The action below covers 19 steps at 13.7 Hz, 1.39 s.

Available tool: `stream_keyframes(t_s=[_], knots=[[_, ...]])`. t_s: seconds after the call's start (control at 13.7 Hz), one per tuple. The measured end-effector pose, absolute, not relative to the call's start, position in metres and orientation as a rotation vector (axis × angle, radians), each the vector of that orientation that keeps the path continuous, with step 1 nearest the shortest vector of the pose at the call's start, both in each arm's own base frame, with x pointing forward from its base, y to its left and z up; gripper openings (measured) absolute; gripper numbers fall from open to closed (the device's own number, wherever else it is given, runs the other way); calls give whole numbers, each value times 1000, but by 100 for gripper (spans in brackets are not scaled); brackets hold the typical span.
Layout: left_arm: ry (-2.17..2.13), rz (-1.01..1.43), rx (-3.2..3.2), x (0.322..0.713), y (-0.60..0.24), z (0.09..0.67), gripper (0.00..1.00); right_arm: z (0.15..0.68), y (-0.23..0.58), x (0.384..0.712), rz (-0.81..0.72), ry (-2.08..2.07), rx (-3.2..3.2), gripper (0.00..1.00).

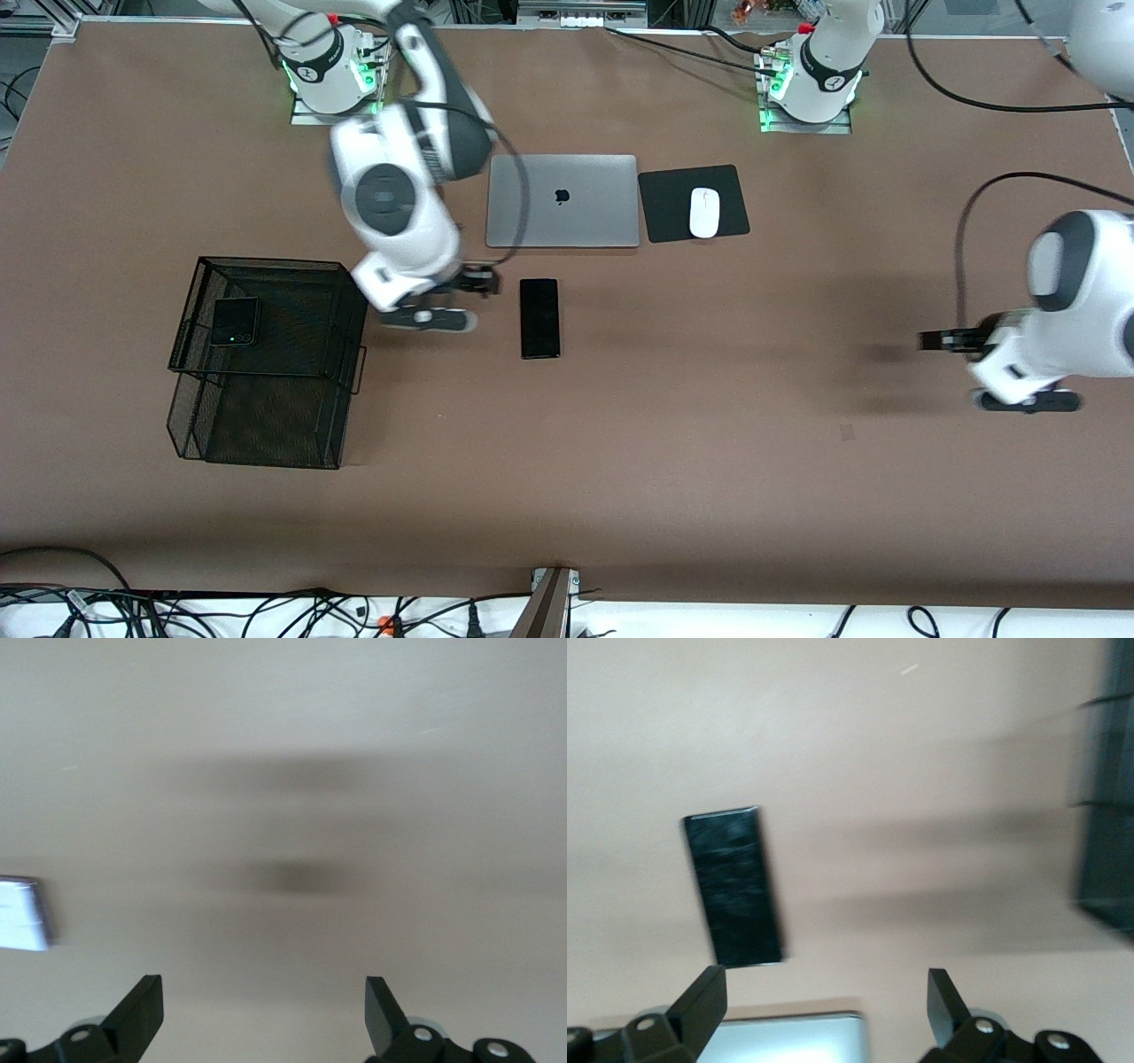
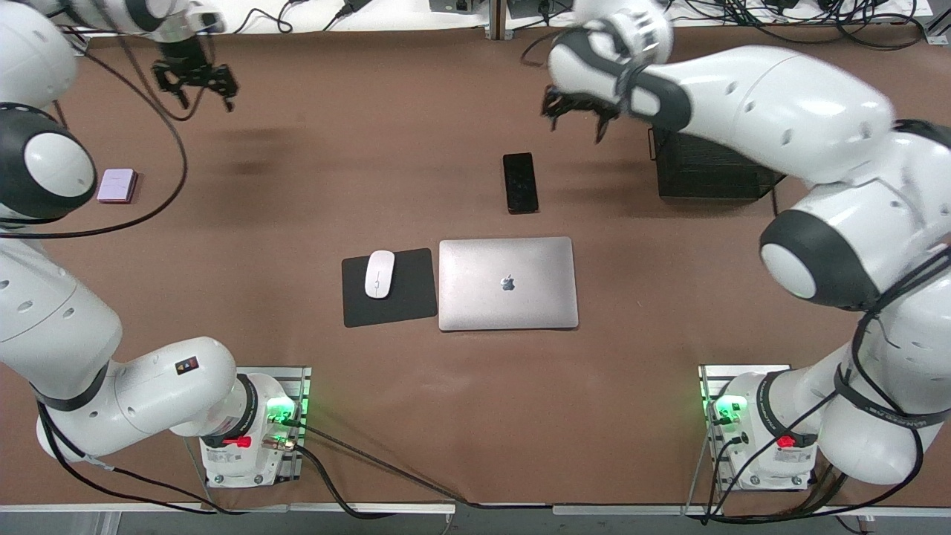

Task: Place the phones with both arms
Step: 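Bring the right gripper back while the left gripper reaches the white phone, then grasp the slab with the right gripper while the left gripper grips the white phone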

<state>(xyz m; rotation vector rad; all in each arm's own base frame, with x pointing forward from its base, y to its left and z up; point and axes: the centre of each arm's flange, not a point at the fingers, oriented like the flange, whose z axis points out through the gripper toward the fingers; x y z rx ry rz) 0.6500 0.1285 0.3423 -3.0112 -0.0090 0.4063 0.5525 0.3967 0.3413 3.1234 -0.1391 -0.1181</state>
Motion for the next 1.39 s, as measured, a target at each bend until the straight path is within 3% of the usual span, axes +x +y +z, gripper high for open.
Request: stream_keyframes(t_s=[0.37,0.8,1.1,1.24,1.39], knots=[[63,240,-3078,607,292,303,100,248,477,508,7,-94,3100,100],[114,-41,-3107,546,405,226,100,188,477,516,131,-16,3094,100],[112,-78,-3126,539,415,199,100,163,482,511,167,14,3097,100],[100,-67,-3139,534,417,190,100,168,484,512,172,34,3102,82],[85,-60,-3151,529,421,181,100,174,484,513,175,51,3106,80]])
